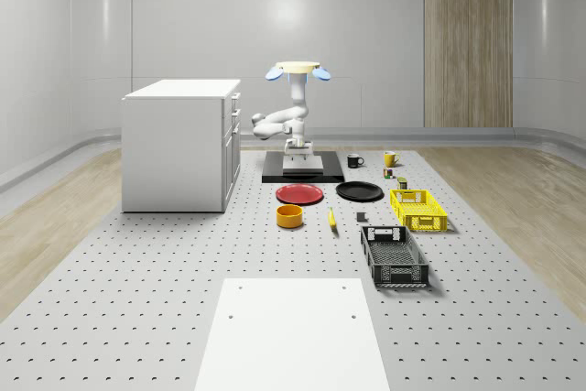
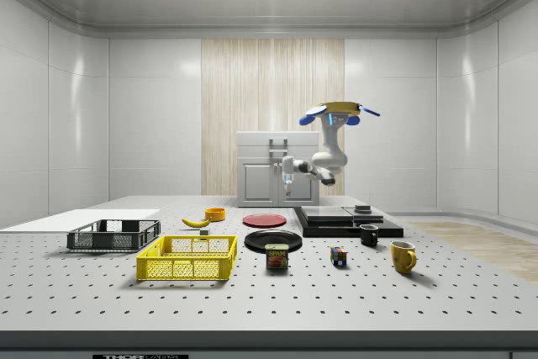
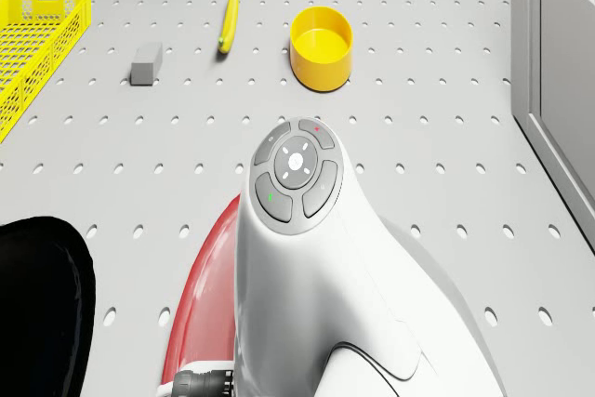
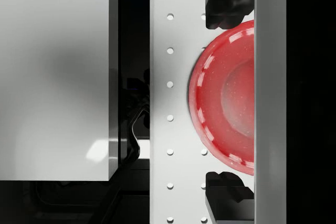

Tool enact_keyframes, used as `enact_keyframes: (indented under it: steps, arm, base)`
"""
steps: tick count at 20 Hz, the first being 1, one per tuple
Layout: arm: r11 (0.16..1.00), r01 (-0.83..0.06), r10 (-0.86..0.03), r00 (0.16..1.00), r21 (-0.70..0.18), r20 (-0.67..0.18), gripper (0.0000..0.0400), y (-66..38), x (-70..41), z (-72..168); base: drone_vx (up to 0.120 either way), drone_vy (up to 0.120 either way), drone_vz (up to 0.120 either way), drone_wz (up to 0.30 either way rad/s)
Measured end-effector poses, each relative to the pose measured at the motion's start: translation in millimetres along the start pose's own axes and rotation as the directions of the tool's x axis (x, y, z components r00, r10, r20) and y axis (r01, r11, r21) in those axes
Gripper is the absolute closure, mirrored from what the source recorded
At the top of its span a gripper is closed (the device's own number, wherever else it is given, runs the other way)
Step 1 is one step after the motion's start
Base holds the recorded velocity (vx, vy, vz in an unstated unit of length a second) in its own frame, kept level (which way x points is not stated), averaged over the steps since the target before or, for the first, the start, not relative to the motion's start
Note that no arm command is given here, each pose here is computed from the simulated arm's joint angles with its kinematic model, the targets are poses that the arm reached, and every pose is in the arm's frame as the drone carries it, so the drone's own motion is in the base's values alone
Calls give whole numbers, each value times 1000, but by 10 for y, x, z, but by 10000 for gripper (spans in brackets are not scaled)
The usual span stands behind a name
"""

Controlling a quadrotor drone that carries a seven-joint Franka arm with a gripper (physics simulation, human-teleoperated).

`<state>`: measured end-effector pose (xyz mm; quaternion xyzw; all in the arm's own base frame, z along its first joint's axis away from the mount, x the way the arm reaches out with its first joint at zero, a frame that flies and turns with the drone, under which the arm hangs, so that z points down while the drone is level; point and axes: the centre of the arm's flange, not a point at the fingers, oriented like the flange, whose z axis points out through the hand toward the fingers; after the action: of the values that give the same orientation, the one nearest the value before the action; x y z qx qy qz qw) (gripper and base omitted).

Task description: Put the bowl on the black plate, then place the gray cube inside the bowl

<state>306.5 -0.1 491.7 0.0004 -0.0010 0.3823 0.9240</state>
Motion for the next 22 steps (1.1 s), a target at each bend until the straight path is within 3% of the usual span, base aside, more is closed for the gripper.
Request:
enact_keyframes:
  steps: [22]
  arm:
    - [1000,0,0,1000,0,0,0,0,0,0]
  base:
    - [120,0,0,0]
